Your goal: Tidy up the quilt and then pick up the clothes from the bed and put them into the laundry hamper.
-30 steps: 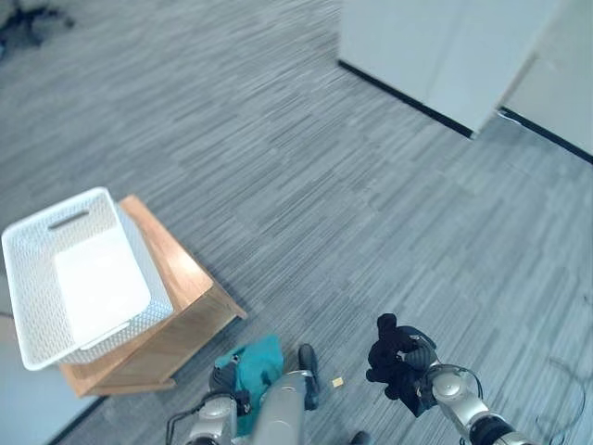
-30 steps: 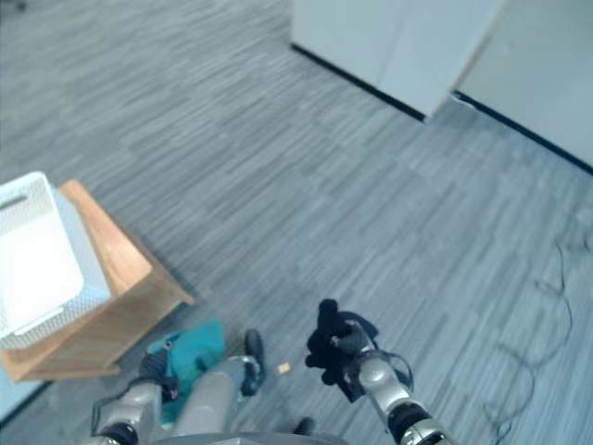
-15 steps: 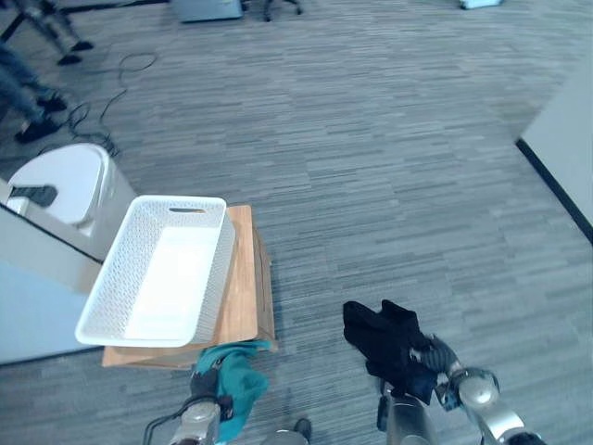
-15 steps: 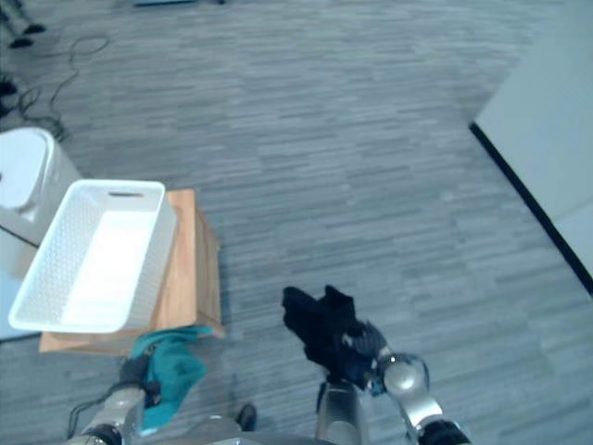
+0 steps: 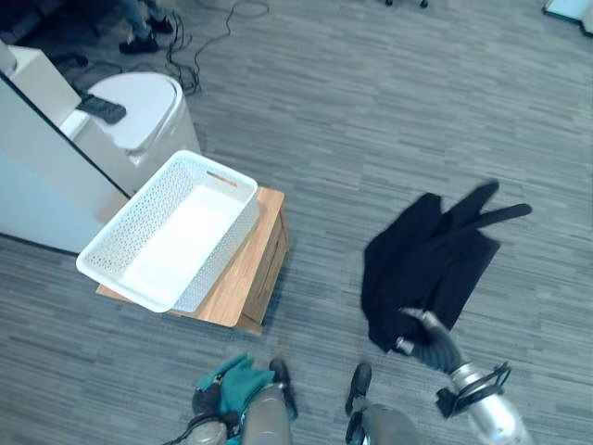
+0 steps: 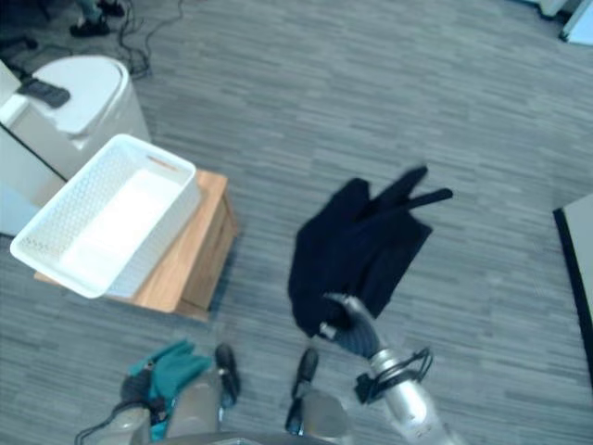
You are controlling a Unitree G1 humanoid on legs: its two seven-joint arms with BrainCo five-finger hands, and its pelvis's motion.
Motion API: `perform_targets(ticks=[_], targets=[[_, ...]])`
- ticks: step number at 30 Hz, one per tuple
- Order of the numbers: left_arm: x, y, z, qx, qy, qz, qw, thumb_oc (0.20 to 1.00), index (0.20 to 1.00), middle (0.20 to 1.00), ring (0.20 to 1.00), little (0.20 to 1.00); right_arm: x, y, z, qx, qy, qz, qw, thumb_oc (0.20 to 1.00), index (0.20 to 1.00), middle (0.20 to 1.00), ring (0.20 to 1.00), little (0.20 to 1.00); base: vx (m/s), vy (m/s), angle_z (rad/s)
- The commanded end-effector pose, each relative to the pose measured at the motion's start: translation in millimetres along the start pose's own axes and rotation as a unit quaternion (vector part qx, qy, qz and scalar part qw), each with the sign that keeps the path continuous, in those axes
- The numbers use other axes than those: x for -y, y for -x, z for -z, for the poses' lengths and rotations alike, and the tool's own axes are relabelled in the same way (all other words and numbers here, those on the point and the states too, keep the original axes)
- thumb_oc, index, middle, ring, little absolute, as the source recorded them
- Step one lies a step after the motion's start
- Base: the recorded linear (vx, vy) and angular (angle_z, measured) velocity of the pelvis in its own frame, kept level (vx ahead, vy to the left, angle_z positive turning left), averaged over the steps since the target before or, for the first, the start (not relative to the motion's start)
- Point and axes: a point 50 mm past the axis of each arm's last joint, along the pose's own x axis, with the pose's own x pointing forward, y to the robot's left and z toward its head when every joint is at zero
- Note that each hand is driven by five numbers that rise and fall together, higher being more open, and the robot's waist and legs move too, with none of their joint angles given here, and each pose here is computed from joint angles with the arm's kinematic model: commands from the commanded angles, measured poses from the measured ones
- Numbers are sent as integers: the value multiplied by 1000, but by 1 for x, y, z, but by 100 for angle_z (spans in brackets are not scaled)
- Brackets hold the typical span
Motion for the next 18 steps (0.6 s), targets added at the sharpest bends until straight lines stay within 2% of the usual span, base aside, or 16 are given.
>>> perform_targets(ticks=[1, 2, 4, 5, 7, 8, 9, 11, 12, 13, 14, 15, 18], targets=[[-5, -5, -15, 30, -42, 2, 999, 200, 200, 200, 200, 200, -9, -38, 76, -188, -105, 38, 976, 200, 200, 200, 200, 200, 476, 99, 63], [3, -6, -19, 37, -60, 13, 997, 200, 200, 200, 200, 200, -6, -54, 62, -151, -192, 52, 968, 200, 200, 200, 200, 200, 282, 110, 117], [4, -6, -20, 38, -60, 13, 997, 200, 200, 200, 200, 200, -5, -55, 62, -151, -194, 52, 968, 200, 200, 200, 200, 200, 285, 47, 192], [-22, -4, -10, 8, 181, -94, 979, 200, 200, 200, 200, 200, 26, -80, 61, -167, -204, 146, 954, 200, 200, 200, 200, 200, 365, -84, 194], [-19, -6, -14, 5, 199, -88, 976, 200, 200, 200, 200, 200, 40, -85, 58, -163, -205, 173, 949, 200, 200, 200, 200, 200, 265, -127, 155], [-19, -9, -30, 34, 210, -84, 973, 200, 200, 200, 200, 200, 51, -83, 55, -157, -216, 193, 944, 200, 200, 200, 200, 200, 250, -301, 150], [-16, -10, -36, 48, 209, -77, 974, 200, 200, 200, 200, 200, 37, -69, 74, -196, -252, 195, 927, 200, 200, 200, 200, 200, 248, -301, 135], [-17, -10, -39, 52, 213, -73, 973, 200, 200, 200, 200, 200, 32, -65, 80, -208, -258, 198, 923, 200, 200, 200, 200, 200, 237, -260, 111], [0, -14, -58, 93, 0, 54, 994, 200, 200, 200, 200, 200, 62, -73, 78, -192, -224, 235, 926, 200, 200, 200, 200, 200, 254, -240, 122], [0, -14, -59, 94, 0, 54, 994, 200, 200, 200, 200, 200, 62, -73, 78, -192, -224, 235, 926, 200, 200, 200, 200, 200, 336, -277, 167], [3, -16, -72, 110, -18, 66, 992, 200, 200, 200, 200, 200, 75, -75, 81, -201, -239, 250, 916, 200, 200, 200, 200, 200, 249, -370, 162], [-7, -13, -76, 125, -26, 72, 989, 200, 200, 200, 200, 200, 89, -76, 76, -183, -225, 256, 922, 200, 200, 200, 200, 200, 305, -526, 158], [-23, -13, -68, 115, -36, 58, 991, 200, 200, 200, 200, 200, 88, -69, 87, -213, -213, 256, 918, 200, 200, 200, 200, 200, 173, -449, 106]])
